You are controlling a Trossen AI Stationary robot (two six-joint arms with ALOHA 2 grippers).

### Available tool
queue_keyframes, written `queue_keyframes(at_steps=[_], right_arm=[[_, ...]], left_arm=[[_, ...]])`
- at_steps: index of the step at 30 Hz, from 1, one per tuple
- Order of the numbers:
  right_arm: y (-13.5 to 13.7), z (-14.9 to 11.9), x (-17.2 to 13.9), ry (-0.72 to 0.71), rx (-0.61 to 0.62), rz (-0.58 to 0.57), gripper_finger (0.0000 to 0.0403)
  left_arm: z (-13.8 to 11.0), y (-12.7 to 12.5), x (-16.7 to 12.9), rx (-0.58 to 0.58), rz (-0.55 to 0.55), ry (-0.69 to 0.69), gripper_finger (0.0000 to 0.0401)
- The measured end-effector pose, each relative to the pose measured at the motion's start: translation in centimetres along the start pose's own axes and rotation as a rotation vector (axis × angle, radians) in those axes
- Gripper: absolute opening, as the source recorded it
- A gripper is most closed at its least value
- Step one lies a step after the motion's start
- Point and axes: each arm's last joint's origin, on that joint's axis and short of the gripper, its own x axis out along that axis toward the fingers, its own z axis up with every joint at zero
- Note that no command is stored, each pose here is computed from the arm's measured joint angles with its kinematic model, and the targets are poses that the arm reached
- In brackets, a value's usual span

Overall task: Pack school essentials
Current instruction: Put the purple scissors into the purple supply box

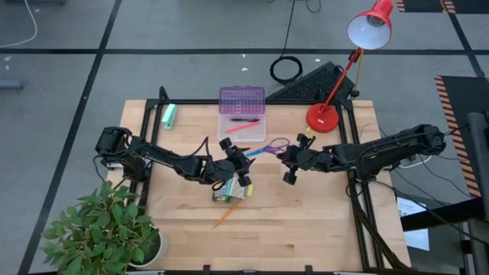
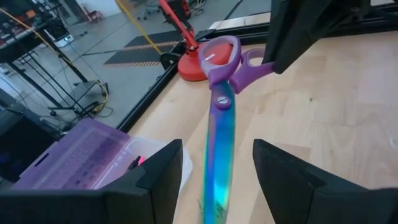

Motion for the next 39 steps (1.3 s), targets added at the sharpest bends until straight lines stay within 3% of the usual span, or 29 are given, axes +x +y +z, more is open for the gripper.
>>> queue_keyframes(at_steps=[4,11,17,39], right_arm=[[0.0,0.0,0.0,0.0,-0.015,0.0,0.0011],[0.0,0.0,0.0,0.0,-0.019,0.0,0.0011],[0.01,0.0,0.0,0.0,-0.019,0.001,0.0011],[0.02,-0.01,0.0,0.001,-0.019,0.004,0.0011]], left_arm=[[0.0,-0.03,0.0,-0.003,-0.011,-0.001,0.0189],[0.09,-0.08,0.0,-0.027,-0.028,-0.008,0.0129],[0.09,-0.06,0.02,-0.034,-0.029,-0.008,0.0101],[0.07,-0.02,0.02,-0.037,-0.015,-0.006,0.0092]])
